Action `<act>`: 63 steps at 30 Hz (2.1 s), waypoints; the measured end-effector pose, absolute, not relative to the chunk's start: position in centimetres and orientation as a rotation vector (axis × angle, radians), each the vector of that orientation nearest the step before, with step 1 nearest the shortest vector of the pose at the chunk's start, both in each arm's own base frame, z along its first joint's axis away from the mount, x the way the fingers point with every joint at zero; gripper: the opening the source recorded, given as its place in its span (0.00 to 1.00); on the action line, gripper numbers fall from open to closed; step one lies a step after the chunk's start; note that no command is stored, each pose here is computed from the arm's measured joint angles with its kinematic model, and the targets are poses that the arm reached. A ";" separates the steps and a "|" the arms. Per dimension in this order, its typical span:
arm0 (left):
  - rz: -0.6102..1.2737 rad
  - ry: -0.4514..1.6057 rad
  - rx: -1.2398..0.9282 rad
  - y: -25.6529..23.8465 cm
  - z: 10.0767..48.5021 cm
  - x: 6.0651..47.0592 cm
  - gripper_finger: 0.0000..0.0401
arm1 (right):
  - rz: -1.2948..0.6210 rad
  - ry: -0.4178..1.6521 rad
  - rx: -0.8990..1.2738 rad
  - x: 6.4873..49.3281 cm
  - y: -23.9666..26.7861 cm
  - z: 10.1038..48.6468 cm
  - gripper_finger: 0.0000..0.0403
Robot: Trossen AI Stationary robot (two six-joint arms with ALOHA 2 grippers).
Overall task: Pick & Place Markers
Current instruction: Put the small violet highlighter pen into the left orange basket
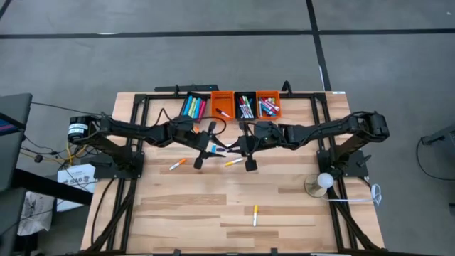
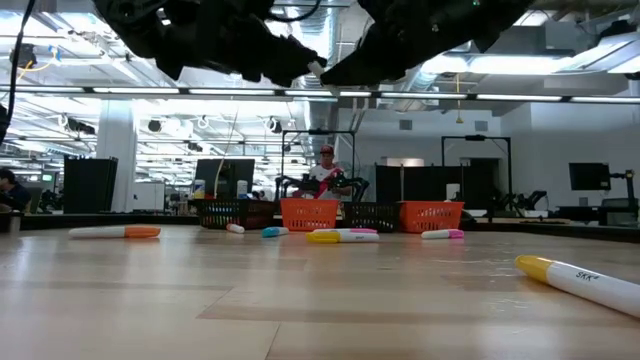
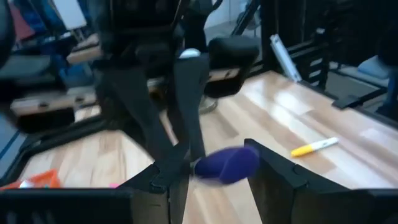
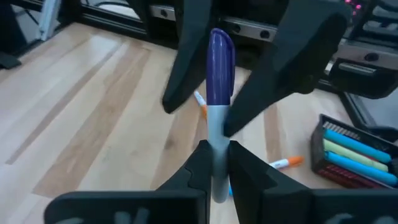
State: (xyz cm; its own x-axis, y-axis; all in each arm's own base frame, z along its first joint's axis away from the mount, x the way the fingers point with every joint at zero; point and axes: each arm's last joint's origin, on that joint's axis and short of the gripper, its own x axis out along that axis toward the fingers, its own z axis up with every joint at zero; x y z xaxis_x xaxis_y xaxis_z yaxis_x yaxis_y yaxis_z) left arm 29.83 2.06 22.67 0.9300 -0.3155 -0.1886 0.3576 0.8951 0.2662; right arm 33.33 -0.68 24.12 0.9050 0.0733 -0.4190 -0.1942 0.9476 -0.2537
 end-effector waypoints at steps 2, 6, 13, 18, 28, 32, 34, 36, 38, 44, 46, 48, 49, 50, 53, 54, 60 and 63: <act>-0.365 0.119 0.308 1.7 22.9 29.9 0.36 | 0.143 0.415 -0.296 33.3 -0.6 24.1 0.06; -0.371 0.110 0.311 1.4 22.9 29.9 0.36 | 0.144 0.414 -0.296 33.3 -0.6 24.1 0.08; -0.348 0.116 0.312 1.7 22.9 29.9 0.36 | 0.146 0.414 -0.299 33.3 -0.4 24.1 0.07; -0.346 0.115 0.316 1.7 22.9 29.9 0.28 | 0.146 0.415 -0.299 33.3 -0.4 24.1 0.08; -0.307 0.109 0.375 1.9 23.0 30.0 0.10 | 0.146 0.423 -0.275 33.3 -0.4 24.1 0.09; -0.295 0.119 0.367 1.9 23.0 30.0 0.14 | 0.145 0.428 -0.266 33.3 -0.4 24.0 0.12; -0.297 0.124 0.364 1.9 22.9 30.0 0.16 | 0.146 0.429 -0.258 33.3 -0.4 24.0 0.13; -0.299 0.128 0.361 1.9 22.9 30.0 0.16 | 0.145 0.425 -0.253 33.3 -0.3 24.0 0.15; -0.297 0.130 0.361 1.9 22.8 29.9 0.14 | 0.142 0.425 -0.253 33.3 -0.4 24.0 0.18; -0.295 0.132 0.361 1.9 22.8 29.9 0.11 | 0.123 0.500 -0.249 33.0 -0.6 23.4 0.32; -0.295 0.131 0.361 1.9 22.8 29.9 0.14 | 0.110 0.525 -0.250 32.9 -0.7 23.2 0.39; -0.289 0.133 0.361 1.9 22.8 29.9 0.17 | 0.095 0.555 -0.261 32.8 -0.9 23.0 0.44; -0.278 0.136 0.362 1.9 22.8 30.0 0.18 | 0.090 0.571 -0.265 32.6 -1.0 22.9 0.47; -0.271 0.137 0.363 2.0 22.8 30.0 0.18 | 0.084 0.583 -0.265 32.6 -1.2 22.9 0.49; -0.217 0.149 0.368 2.2 22.8 30.0 0.14 | 0.059 0.620 -0.262 32.3 -1.8 22.6 0.55; -0.197 0.154 0.368 2.4 22.8 30.0 0.13 | 0.052 0.634 -0.259 32.2 -2.0 22.5 0.56; -0.092 0.177 0.296 4.2 22.8 29.8 0.03 | 0.006 0.685 -0.223 31.8 -3.6 22.2 0.58; -0.061 0.190 0.253 5.0 22.7 29.7 0.01 | -0.012 0.699 -0.200 31.7 -4.0 22.1 0.57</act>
State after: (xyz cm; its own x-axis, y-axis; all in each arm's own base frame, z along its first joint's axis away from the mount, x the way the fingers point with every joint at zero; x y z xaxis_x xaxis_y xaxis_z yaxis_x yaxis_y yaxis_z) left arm 29.67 4.99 22.70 0.9803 -0.0360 -0.1944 0.0837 0.9664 0.2430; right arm 31.71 -4.03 22.08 0.7664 -0.0778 -0.6376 -0.0557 0.9809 -0.1866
